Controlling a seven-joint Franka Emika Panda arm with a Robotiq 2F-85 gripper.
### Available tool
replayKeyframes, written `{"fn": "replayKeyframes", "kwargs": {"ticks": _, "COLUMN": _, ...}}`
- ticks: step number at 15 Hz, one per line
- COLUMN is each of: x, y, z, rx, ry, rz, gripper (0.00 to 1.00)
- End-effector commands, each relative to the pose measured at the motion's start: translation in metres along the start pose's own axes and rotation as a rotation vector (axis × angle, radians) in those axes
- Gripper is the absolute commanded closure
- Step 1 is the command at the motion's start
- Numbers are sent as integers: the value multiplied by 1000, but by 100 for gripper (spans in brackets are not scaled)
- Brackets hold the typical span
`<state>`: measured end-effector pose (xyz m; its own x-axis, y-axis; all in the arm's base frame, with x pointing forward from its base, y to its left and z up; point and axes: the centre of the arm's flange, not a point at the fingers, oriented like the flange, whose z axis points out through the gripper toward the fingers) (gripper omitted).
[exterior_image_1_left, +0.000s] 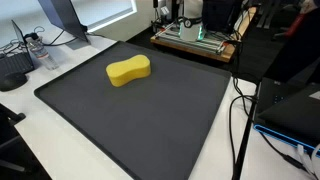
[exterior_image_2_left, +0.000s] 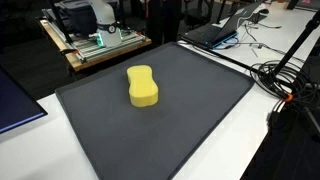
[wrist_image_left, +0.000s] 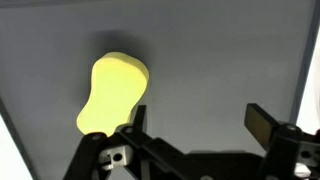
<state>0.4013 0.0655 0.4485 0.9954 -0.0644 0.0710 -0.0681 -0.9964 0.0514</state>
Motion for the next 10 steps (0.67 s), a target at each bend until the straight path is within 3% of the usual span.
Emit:
{"fn": "replayKeyframes", "kwargs": {"ticks": 1, "x": 0, "y": 0, "z": 0, "rx": 0, "ry": 0, "rz": 0, "gripper": 0}}
{"fn": "replayKeyframes", "kwargs": {"ticks": 8, "x": 0, "y": 0, "z": 0, "rx": 0, "ry": 0, "rz": 0, "gripper": 0}}
{"fn": "replayKeyframes", "kwargs": {"ticks": 10, "x": 14, "y": -14, "z": -8, "rx": -2, "ry": 11, "rz": -10, "gripper": 0}}
